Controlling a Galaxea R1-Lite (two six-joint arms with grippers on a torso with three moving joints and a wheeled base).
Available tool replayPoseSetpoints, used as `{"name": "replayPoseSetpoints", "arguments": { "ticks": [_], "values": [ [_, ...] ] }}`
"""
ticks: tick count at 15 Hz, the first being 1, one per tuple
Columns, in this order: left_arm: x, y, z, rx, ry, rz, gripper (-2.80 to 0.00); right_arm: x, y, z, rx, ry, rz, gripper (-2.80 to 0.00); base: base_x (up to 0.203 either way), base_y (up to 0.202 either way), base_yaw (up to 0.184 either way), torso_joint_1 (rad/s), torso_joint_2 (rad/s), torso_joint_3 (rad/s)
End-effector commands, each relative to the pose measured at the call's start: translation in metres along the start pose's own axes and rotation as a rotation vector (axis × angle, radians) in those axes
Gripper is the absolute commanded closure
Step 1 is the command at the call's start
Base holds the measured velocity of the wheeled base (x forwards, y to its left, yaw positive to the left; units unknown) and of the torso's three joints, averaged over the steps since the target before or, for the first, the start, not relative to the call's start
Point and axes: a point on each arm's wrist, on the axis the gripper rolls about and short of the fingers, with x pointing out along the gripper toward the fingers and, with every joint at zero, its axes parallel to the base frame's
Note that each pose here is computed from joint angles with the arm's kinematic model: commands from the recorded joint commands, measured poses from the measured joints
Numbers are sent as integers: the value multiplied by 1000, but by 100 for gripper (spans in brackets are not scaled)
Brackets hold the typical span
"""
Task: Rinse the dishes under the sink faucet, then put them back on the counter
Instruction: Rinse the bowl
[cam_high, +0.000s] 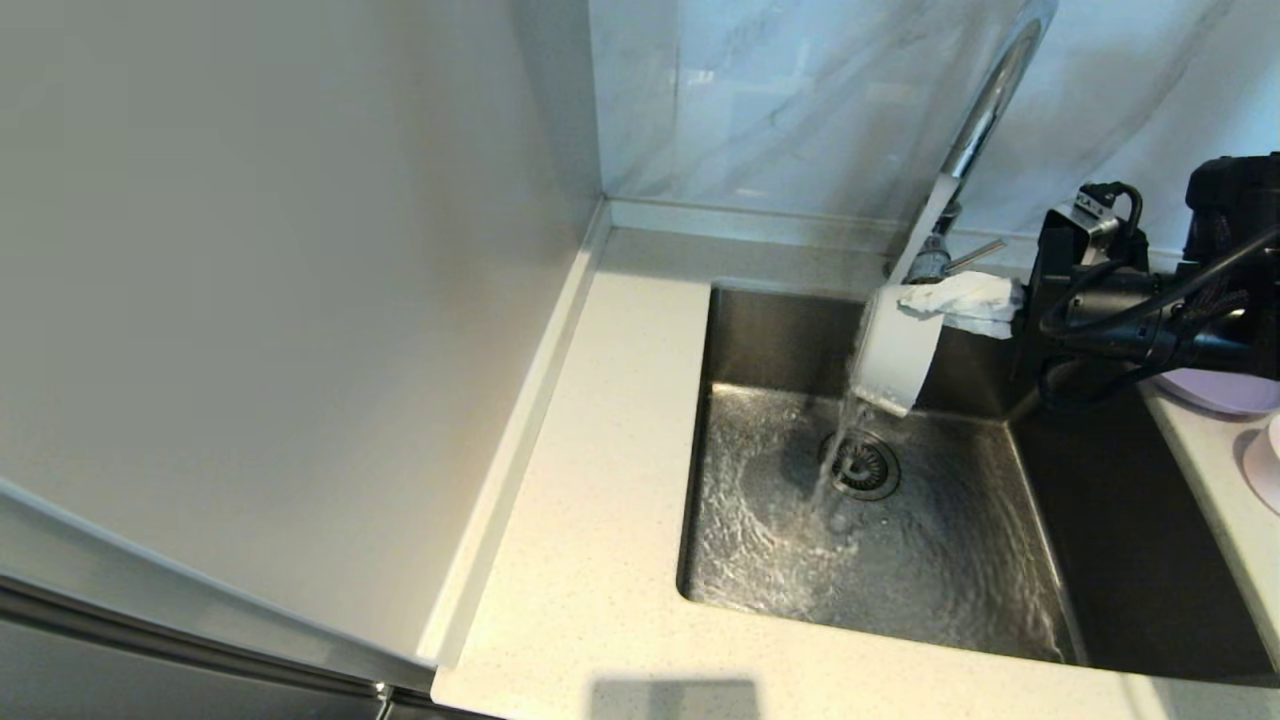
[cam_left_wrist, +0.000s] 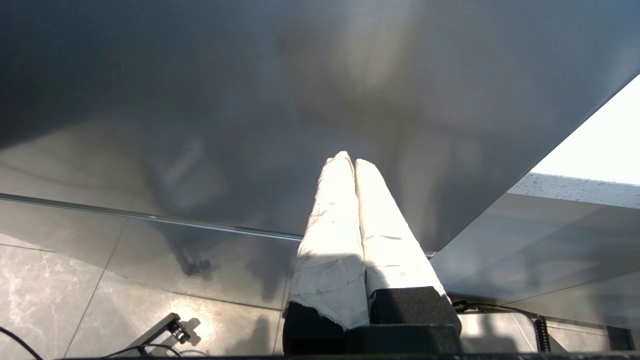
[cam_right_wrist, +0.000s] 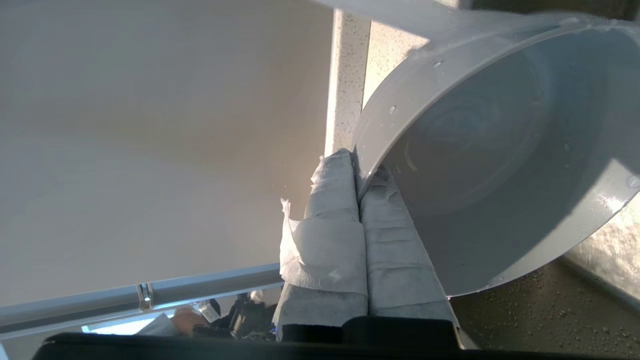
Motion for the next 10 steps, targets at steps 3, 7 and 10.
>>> {"name": "replayPoseSetpoints", "arguments": {
  "ticks": [3, 7, 10],
  "values": [
    [0, 0, 0, 0, 0, 0, 0, 4, -5, 5, 10, -1, -5, 0, 0, 0, 0, 0, 0, 0],
    [0, 0, 0, 0, 0, 0, 0, -4, -16, 13, 27, -43, -39, 0, 0, 0, 0, 0, 0, 0],
    [0, 0, 0, 0, 0, 0, 0, -16, -20, 20, 30, -81, -58, 0, 0, 0, 0, 0, 0, 0]
  ]
}}
